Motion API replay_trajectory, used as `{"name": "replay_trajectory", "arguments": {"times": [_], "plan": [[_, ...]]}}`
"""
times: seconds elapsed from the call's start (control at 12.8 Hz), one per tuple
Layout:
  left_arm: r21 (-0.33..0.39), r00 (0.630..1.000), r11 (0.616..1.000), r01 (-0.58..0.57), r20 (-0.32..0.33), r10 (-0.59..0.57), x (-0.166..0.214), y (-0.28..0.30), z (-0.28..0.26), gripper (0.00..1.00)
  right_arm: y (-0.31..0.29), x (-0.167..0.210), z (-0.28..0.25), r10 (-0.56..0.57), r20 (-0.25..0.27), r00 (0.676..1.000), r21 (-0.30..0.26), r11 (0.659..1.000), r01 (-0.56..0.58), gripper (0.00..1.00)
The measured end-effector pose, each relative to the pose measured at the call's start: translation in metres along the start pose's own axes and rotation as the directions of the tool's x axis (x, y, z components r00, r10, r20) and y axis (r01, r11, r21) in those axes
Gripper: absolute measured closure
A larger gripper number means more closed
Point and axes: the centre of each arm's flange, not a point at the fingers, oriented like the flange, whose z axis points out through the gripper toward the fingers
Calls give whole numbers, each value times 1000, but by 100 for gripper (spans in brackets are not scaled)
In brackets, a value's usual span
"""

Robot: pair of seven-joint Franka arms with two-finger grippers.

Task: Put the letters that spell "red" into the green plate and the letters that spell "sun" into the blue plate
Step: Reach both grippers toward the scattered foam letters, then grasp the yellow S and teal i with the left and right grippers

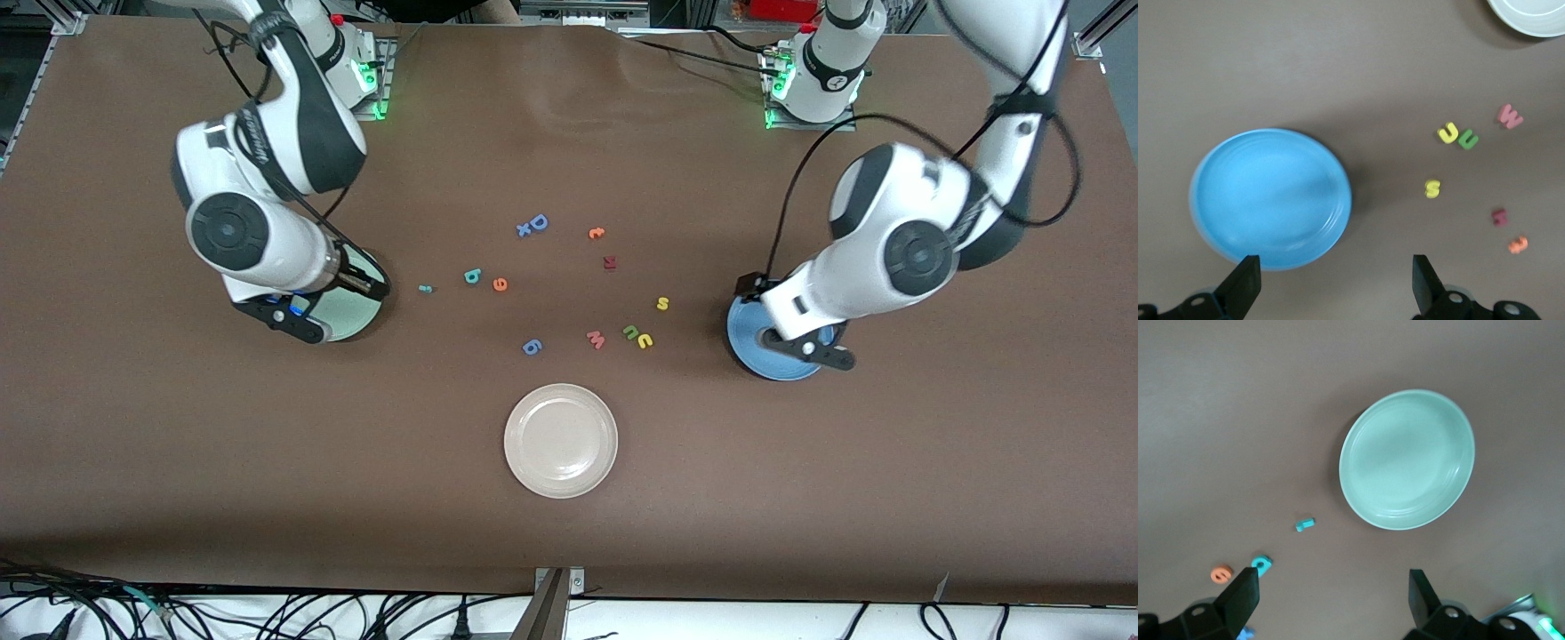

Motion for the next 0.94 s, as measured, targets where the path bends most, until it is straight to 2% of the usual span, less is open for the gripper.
{"name": "replay_trajectory", "arguments": {"times": [0.08,0.23,0.39,0.55,0.78,0.94], "plan": [[-1,1000,1000,22,-6,-22,6,15,20,0,-7,-2,14,59,24,998,9,998,-59,0],[-11,996,998,54,-66,-54,14,45,66,0,-14,-3,43,152,72,986,33,987,-155,0],[-28,990,997,66,-123,-69,14,61,120,0,-16,-7,72,211,83,974,39,976,-214,0],[-32,988,995,92,-121,-95,8,68,155,0,-18,-16,103,240,82,967,44,969,-244,1],[-25,988,992,121,-98,-123,-5,97,170,0,-18,-33,158,264,60,963,94,959,-269,1],[-12,989,993,120,-81,-121,-16,116,181,0,-14,-43,184,273,53,961,106,955,-277,9]]}}
